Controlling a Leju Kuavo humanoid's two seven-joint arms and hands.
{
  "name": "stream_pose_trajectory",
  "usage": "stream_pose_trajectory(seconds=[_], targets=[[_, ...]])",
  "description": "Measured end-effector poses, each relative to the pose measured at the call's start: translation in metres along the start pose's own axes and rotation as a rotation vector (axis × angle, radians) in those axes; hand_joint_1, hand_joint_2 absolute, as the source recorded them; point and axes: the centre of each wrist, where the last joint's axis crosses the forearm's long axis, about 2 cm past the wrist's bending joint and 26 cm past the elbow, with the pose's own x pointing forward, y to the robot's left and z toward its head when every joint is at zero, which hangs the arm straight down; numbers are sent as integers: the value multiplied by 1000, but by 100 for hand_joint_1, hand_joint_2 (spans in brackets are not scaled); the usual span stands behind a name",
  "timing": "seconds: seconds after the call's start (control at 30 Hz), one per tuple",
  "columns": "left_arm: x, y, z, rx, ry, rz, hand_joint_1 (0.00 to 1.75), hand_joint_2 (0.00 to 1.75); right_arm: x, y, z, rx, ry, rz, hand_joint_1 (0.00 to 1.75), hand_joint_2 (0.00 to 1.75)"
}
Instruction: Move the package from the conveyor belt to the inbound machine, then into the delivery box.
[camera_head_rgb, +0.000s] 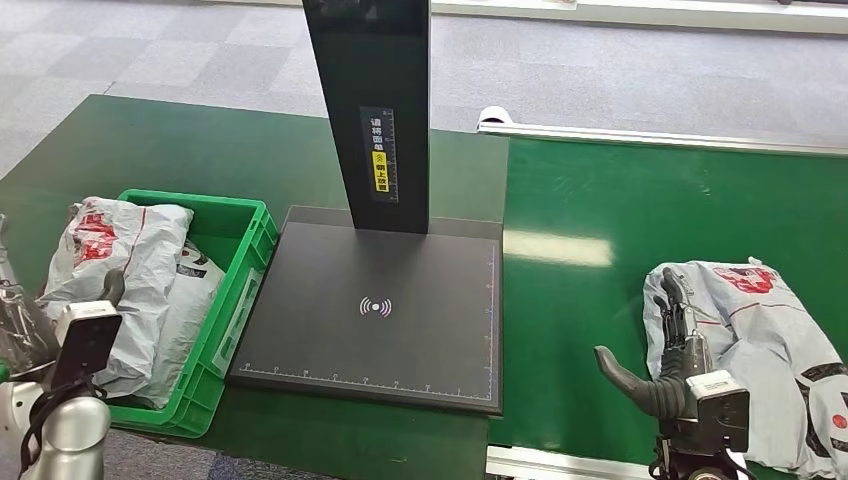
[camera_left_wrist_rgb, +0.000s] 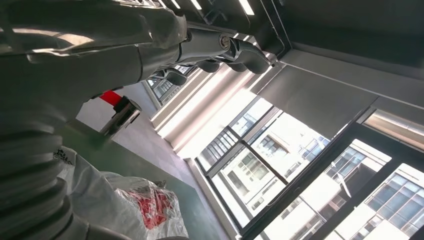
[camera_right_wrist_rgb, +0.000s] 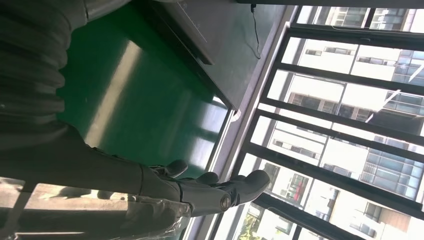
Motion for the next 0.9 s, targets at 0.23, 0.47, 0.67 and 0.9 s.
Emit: stream_pose_trajectory(seconds=[0.23,0.47,0.67,0.9], targets=[[5,1,-3,72,-83,-77,0,175,1,-1,-3,-3,-9,-2,0,175],[11,-1,-4,142,-115,81,0,175,0,0,-6,2,-20,-12,0,175],[30,-12,-6,139,-144,217,0,175,-1,2,-12,14,-28,-17,0,175],[48,-15,-10,162,-138,373,0,175,-3,5,-16,31,-27,-25,0,175]])
